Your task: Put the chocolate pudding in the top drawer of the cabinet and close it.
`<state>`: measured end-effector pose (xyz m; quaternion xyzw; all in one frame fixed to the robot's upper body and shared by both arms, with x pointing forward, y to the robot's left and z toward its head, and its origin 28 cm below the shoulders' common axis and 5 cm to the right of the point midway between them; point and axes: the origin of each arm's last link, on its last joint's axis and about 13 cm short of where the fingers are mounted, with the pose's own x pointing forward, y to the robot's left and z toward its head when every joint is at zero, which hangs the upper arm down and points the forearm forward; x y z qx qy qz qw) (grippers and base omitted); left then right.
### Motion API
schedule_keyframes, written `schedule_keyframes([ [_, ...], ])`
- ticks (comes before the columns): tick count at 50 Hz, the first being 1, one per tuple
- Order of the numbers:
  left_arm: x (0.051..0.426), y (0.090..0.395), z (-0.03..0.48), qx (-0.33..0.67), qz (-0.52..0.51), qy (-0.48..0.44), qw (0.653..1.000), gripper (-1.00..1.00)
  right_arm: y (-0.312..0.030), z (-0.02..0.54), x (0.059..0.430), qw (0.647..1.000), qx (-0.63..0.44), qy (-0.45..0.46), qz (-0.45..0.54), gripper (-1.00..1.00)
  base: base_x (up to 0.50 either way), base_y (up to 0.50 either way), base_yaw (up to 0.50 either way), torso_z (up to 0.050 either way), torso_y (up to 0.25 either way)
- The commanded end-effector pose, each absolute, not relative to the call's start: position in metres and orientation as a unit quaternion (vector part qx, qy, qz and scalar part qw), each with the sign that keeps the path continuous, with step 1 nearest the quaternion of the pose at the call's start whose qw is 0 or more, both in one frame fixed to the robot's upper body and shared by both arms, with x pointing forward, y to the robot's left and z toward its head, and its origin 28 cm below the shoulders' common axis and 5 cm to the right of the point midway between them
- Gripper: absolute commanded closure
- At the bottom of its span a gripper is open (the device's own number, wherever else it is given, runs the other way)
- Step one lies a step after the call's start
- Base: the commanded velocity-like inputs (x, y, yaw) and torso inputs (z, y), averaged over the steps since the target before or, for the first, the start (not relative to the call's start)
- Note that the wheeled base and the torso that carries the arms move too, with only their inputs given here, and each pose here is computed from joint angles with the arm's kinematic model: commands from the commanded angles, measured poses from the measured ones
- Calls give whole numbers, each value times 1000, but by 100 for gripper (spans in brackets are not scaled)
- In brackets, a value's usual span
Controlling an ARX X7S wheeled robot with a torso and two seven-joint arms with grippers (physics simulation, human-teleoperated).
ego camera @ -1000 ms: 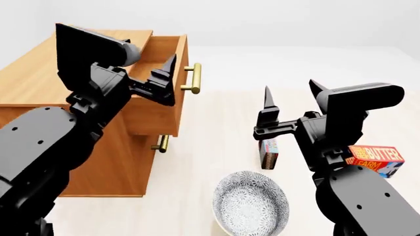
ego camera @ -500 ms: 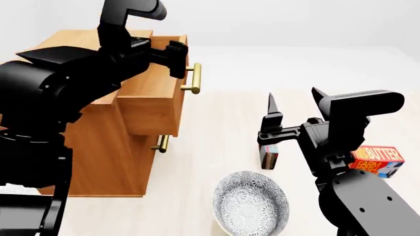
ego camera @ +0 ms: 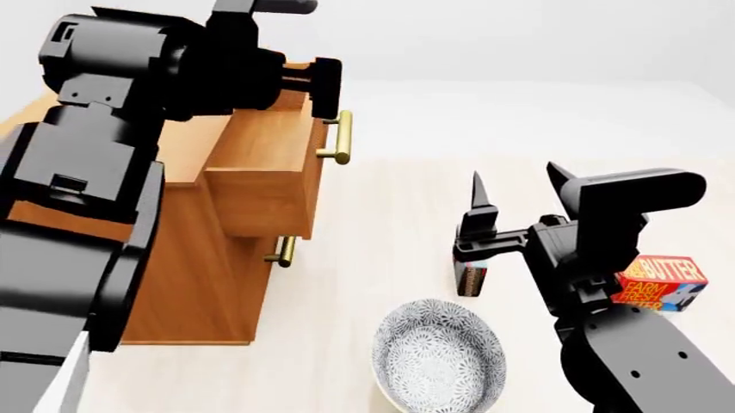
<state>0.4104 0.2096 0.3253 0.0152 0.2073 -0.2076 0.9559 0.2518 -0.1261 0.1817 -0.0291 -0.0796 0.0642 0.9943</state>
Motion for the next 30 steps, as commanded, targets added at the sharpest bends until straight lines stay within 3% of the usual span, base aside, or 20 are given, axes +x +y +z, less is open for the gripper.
schedule_keyframes([
  [1,409,207,330,14,-199,243,949,-100,-127,177,253,995,-27,-71,62,-100,0,0,0,0,0],
  [30,405,205,319,-3,-211,294,932,-100,-129,172,256,996,-22,-66,57,-100,0,0,0,0,0],
])
